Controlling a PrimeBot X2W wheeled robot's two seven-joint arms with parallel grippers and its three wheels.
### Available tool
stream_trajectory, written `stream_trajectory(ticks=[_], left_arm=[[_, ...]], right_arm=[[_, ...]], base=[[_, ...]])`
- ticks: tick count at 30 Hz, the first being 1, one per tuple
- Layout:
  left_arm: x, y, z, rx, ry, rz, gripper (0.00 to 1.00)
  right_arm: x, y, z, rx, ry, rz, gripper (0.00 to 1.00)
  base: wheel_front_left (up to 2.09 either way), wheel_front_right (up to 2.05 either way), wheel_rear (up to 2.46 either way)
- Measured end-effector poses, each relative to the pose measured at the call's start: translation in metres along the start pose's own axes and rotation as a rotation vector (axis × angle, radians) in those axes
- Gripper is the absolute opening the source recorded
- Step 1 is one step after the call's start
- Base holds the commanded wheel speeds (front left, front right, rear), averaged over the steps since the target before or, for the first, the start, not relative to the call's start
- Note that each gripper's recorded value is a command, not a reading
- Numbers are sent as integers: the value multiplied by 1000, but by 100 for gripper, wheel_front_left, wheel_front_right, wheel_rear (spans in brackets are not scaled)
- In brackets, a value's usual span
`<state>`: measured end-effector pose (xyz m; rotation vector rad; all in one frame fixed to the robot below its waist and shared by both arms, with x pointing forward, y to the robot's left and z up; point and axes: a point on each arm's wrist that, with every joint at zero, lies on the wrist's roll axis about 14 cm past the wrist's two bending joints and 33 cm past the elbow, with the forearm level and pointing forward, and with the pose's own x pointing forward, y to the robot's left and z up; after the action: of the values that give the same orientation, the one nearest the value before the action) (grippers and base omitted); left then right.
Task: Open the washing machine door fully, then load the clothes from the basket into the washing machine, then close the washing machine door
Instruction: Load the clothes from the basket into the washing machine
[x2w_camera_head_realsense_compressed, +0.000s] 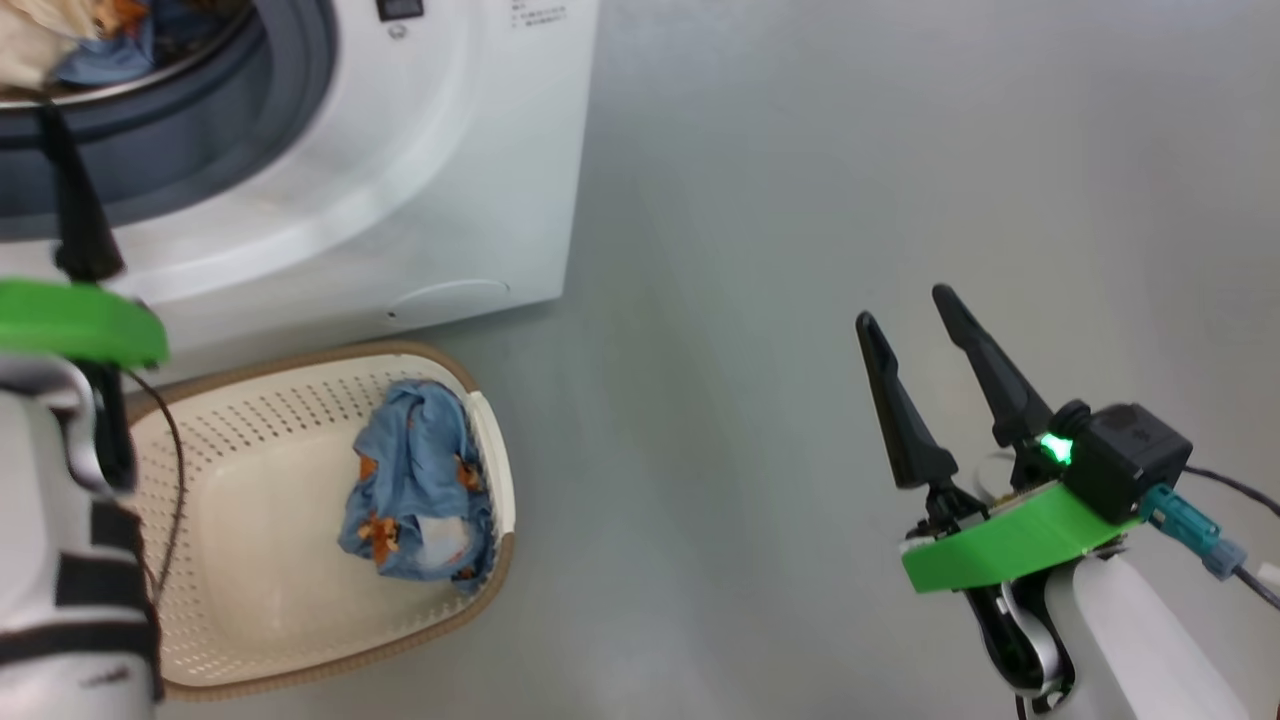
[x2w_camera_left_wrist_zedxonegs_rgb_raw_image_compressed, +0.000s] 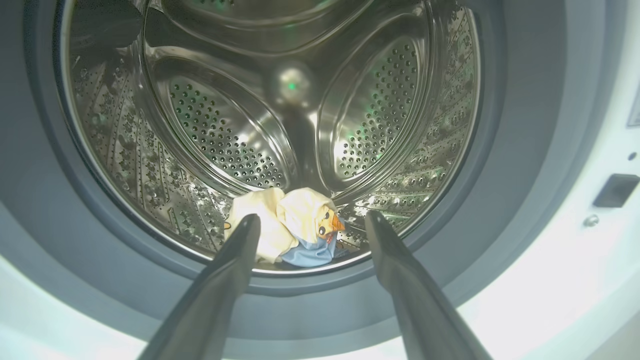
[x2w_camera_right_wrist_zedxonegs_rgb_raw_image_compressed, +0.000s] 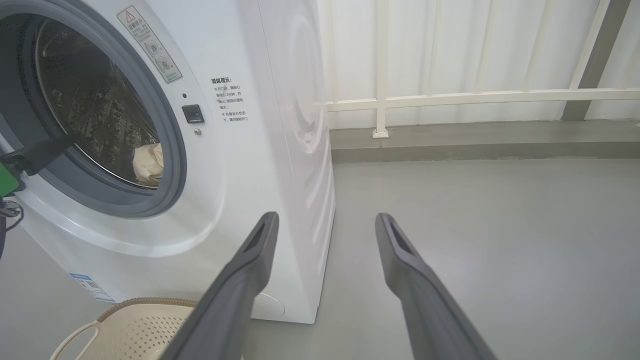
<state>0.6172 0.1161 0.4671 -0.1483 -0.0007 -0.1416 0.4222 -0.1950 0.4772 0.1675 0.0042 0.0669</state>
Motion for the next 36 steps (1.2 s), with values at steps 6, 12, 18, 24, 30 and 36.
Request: stream_trajectory(ticks=[6,12,18,24,30,36], left_arm=[[-36,6,0,15,12,19,100],[-64,9,3,24,13,24,100],[-99,15,6,48,20,45,100],[-130,23,14,53,9,69,100],[-164,28,16,60,12,82,100],[-197,36,14,79,23,104,100]], right_arm=[[-12,3,3,6,-3,5,100],[-24,1,7,1,-8,0,100],[-40,4,10,14,-11,1,100],[-53,8,13,20,-20,10,100],[-66,6,17,15,-31,9,100],[-78,7,20,23,-44,8,100]], base=[[0,0,0],[0,0,0],[0,0,0],[0,0,0],[0,0,0],[0,0,0]])
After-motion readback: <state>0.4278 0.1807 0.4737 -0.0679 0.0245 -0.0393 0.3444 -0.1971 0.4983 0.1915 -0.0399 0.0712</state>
